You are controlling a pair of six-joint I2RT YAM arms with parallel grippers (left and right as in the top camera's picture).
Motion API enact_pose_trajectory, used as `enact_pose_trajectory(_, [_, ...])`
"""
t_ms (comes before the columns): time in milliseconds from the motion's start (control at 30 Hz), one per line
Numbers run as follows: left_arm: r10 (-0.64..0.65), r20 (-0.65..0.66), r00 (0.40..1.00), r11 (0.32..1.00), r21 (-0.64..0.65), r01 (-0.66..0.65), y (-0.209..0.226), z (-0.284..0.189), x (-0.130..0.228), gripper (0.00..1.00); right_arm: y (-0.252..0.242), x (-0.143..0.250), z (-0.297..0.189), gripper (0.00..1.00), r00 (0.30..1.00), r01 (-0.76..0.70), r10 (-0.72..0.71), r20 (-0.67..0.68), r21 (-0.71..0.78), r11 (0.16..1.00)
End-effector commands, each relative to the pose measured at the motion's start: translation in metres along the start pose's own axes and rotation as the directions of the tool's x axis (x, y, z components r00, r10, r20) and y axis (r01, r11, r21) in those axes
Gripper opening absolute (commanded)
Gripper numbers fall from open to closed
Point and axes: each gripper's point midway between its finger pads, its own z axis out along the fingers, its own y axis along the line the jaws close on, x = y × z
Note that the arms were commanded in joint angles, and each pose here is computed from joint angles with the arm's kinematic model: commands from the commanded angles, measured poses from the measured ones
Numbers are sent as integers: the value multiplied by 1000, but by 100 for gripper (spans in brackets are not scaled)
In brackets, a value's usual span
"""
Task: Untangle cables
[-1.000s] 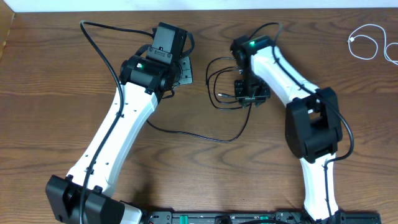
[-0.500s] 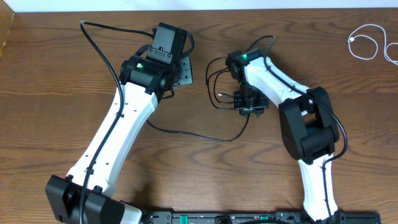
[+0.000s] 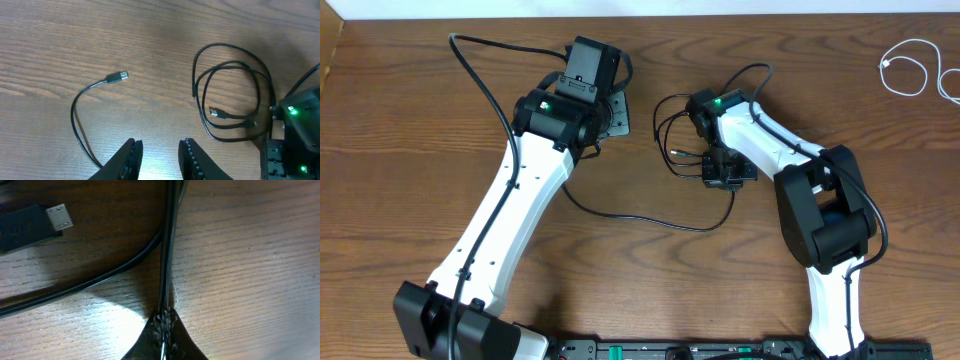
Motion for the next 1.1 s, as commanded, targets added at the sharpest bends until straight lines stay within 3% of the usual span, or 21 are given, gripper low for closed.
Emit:
enact_pose_trajectory(0, [-7,-4,1000,1000,-11,7,3,1,1,29,12,15,26,1,988,77,-90,-127,-101,992])
enact_pose_trajectory(133, [-7,-4,1000,1000,-9,6,3,1,1,30,42,3,-27,1,976,182,-216,-40,-398,899])
enact_pose_trajectory(300, [0,-31,1000,999,52,2,-8,1,6,30,54,-8,-149,1,912,410,-295,286,-675,613])
enact_pose_trajectory(333, [6,-35,999,998,68,-3,-11,1,6,30,50,-9,-168,1,903,431,-276,330,-686,587])
enact_pose_trajectory(500, [21,-54,998,984,180,-11,-31,-2,8,55,11,-3,-265,1,832,528,-139,537,-691,494])
enact_pose_trajectory(700, [28,-45,999,946,323,-12,-58,-4,2,76,-16,20,-318,1,768,590,-52,639,-672,447])
enact_pose_trajectory(900, [142,18,990,836,533,-130,-99,-11,-5,88,-21,39,-348,1,724,640,-19,690,-661,392])
enact_pose_trajectory(1067, [166,59,984,798,578,-169,-110,-11,-11,92,-24,44,-359,1,702,656,-1,712,-647,389])
